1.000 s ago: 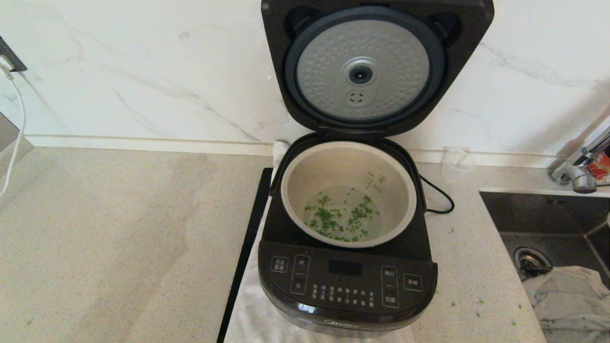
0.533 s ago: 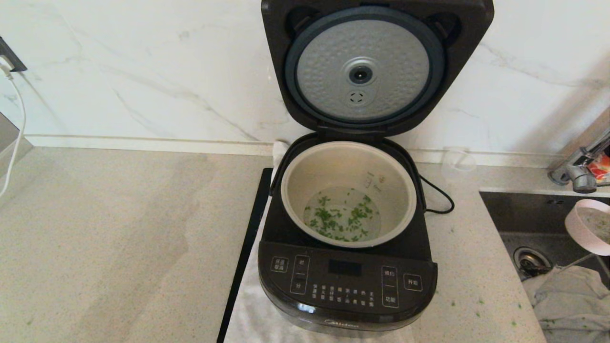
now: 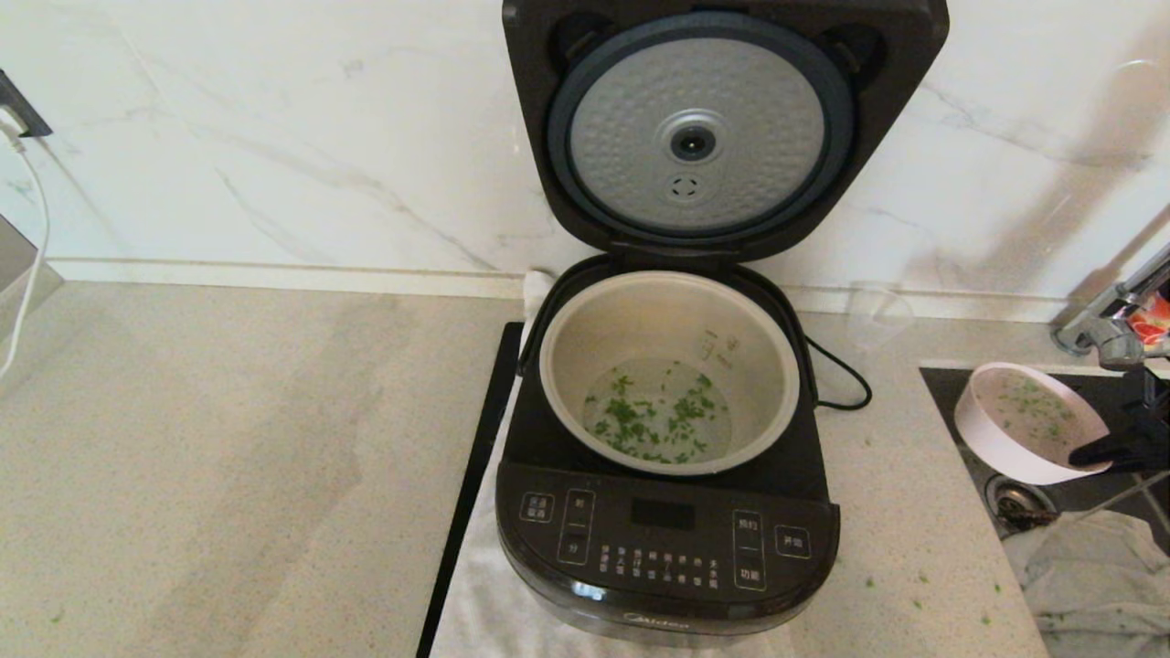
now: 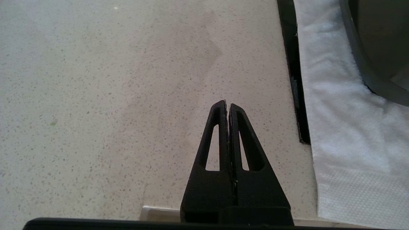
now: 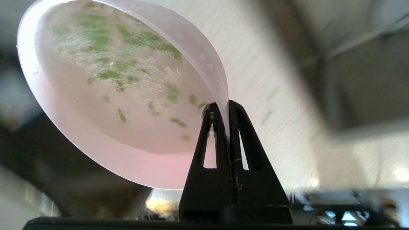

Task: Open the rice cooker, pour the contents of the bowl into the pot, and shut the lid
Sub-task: Pour the water from the bowl into the rice cooker

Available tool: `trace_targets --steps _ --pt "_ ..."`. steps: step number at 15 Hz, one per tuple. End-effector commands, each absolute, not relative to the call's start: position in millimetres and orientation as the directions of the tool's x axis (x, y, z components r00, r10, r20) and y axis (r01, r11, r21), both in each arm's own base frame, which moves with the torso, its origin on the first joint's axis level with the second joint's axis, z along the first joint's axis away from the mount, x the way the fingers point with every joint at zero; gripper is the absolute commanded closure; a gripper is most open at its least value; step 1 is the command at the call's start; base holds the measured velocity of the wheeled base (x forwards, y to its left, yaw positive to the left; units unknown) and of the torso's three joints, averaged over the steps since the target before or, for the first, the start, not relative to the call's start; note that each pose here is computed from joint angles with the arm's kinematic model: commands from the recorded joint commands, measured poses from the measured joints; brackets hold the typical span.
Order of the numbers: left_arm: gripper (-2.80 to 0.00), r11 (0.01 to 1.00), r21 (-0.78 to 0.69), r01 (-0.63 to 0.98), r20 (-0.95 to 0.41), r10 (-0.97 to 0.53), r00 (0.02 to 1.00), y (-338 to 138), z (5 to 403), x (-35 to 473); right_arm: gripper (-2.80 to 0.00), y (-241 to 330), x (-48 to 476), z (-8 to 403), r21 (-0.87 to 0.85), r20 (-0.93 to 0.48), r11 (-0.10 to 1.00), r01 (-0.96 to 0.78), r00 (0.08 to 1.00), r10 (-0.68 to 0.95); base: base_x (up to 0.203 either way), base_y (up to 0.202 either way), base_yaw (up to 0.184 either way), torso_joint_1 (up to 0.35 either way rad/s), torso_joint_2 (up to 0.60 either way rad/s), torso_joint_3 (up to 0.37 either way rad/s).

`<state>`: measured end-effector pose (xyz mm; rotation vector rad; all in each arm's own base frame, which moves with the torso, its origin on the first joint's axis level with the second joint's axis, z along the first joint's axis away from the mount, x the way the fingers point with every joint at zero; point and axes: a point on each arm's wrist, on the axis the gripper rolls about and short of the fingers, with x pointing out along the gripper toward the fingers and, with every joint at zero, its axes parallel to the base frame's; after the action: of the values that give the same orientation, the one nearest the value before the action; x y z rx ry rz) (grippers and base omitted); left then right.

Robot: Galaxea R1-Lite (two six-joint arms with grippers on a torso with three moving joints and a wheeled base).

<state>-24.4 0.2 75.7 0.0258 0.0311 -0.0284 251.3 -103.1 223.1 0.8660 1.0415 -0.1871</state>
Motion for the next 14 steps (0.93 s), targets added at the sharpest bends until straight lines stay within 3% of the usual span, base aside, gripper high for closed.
trace_targets --steps 1,10,14 --pt "0.00 0.999 0.026 0.030 -0.031 -0.029 0.999 0.2 75.6 -24.5 0.00 -58.7 233.4 253.2 0.556 -0.791 0.721 0.413 0.529 0.307 0.000 0.000 0.000 0.000 0.00 0.000" --pt "0.00 0.999 0.026 0.029 -0.031 -0.028 0.999 0.2 75.6 -24.5 0.00 36.7 221.3 295.9 0.509 -0.792 0.848 0.146 0.465 0.395 0.000 0.000 0.000 0.000 0.00 0.000" --pt "0.00 0.999 0.026 0.028 -0.032 -0.028 0.999 0.2 75.6 -24.4 0.00 73.0 226.7 314.7 0.493 -0.765 0.869 0.044 0.498 0.408 0.000 0.000 0.000 0.000 0.00 0.000"
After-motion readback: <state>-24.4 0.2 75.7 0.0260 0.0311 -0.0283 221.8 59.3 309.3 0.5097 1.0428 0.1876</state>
